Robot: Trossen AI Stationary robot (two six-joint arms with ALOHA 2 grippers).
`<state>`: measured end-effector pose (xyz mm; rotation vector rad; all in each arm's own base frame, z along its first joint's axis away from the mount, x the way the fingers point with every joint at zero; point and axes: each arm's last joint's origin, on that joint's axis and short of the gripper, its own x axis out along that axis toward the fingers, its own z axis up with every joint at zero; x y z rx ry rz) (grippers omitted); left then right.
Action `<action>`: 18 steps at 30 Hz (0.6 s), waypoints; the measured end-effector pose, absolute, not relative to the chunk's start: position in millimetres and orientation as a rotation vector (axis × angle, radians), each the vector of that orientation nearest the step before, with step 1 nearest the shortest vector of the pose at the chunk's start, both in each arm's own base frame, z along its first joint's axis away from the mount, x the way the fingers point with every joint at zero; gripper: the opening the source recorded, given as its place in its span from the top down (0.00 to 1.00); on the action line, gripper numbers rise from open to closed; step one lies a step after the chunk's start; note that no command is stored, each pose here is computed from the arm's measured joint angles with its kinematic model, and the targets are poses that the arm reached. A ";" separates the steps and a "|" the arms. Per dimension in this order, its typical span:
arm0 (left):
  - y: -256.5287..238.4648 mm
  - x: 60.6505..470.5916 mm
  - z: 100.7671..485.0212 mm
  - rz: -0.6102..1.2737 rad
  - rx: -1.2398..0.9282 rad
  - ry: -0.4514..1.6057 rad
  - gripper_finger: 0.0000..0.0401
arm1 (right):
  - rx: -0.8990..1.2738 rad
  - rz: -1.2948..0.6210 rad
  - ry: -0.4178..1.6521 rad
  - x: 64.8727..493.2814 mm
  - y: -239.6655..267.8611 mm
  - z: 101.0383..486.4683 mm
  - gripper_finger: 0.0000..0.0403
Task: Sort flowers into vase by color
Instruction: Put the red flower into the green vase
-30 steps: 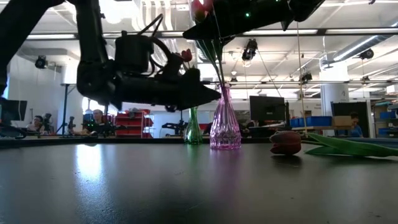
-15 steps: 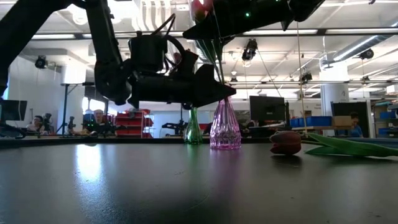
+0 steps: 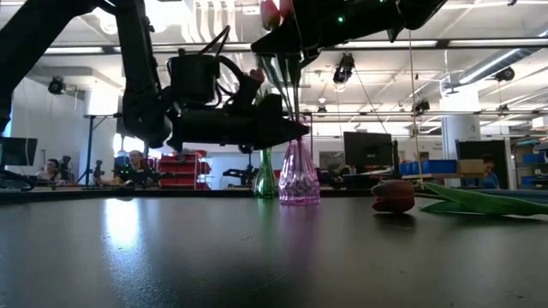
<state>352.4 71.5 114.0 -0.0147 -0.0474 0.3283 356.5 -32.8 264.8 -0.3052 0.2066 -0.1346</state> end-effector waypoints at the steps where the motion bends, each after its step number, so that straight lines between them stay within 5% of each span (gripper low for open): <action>1: 72.0 350.3 113.8 0.332 -0.016 -0.048 0.81 | -0.302 -0.135 0.207 356.5 -32.8 264.8 0.49; 18: 71.6 325.0 110.8 0.351 -0.026 -0.065 0.81 | -0.365 -0.138 0.178 357.1 -32.9 268.1 0.36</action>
